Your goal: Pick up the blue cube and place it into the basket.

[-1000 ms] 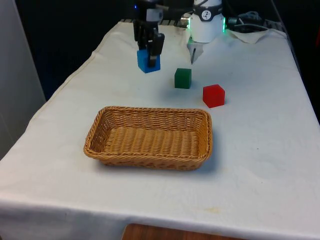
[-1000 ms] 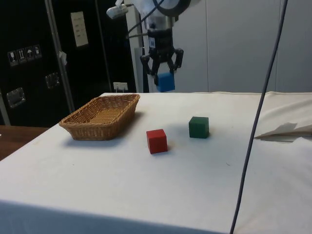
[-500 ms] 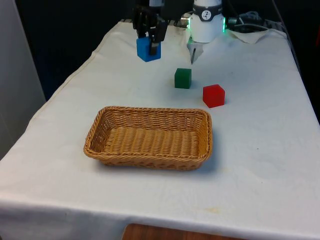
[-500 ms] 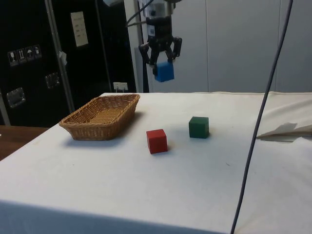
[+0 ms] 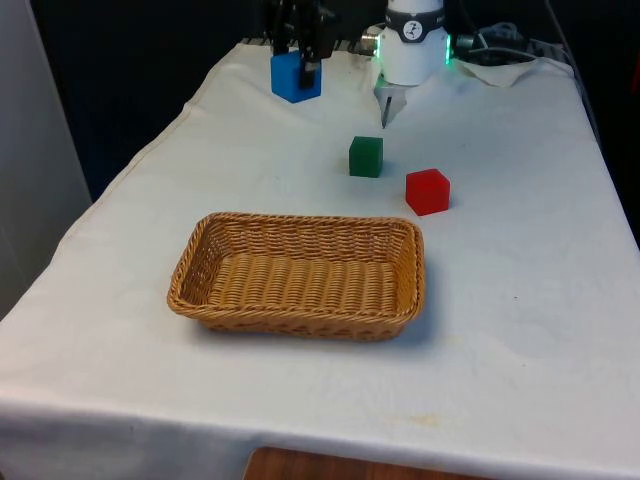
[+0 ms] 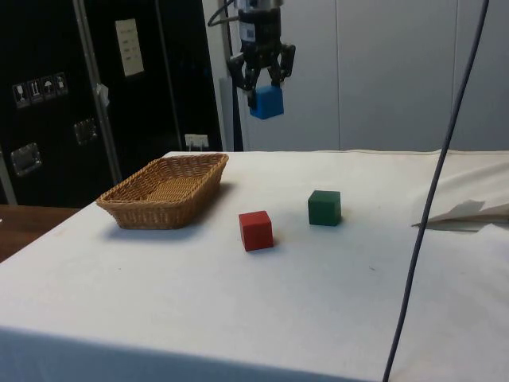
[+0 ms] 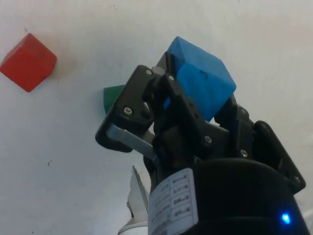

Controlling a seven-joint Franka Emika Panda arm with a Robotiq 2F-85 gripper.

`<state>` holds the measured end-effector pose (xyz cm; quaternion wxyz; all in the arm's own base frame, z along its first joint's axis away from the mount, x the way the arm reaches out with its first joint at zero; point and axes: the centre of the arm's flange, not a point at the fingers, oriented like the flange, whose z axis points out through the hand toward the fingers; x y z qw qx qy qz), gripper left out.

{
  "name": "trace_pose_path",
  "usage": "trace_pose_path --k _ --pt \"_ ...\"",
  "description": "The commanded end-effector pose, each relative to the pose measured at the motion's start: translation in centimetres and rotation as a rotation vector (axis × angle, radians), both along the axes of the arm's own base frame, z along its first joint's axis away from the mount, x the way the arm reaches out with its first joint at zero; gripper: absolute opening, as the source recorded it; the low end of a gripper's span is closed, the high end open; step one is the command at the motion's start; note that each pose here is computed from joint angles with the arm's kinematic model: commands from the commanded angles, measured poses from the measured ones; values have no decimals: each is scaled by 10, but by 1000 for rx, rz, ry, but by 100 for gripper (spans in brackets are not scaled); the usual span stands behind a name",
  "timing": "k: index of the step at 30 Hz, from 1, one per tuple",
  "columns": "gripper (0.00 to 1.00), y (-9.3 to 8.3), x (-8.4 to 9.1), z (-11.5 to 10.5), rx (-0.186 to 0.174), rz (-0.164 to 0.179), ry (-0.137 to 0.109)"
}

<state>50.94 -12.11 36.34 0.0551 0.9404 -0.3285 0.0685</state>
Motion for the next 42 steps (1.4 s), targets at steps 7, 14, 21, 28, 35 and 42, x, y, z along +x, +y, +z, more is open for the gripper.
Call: trace_pose_path --k 7,14,21,28,35,42 --pt "1 1 0 12 -4 74 -5" --pt "1 2 5 10 -7 115 -3" --pt "1 3 16 6 -16 165 4" --pt "1 4 22 2 -22 206 10" --pt "1 4 28 -2 -32 261 18" --pt "1 3 30 -4 -47 298 32"
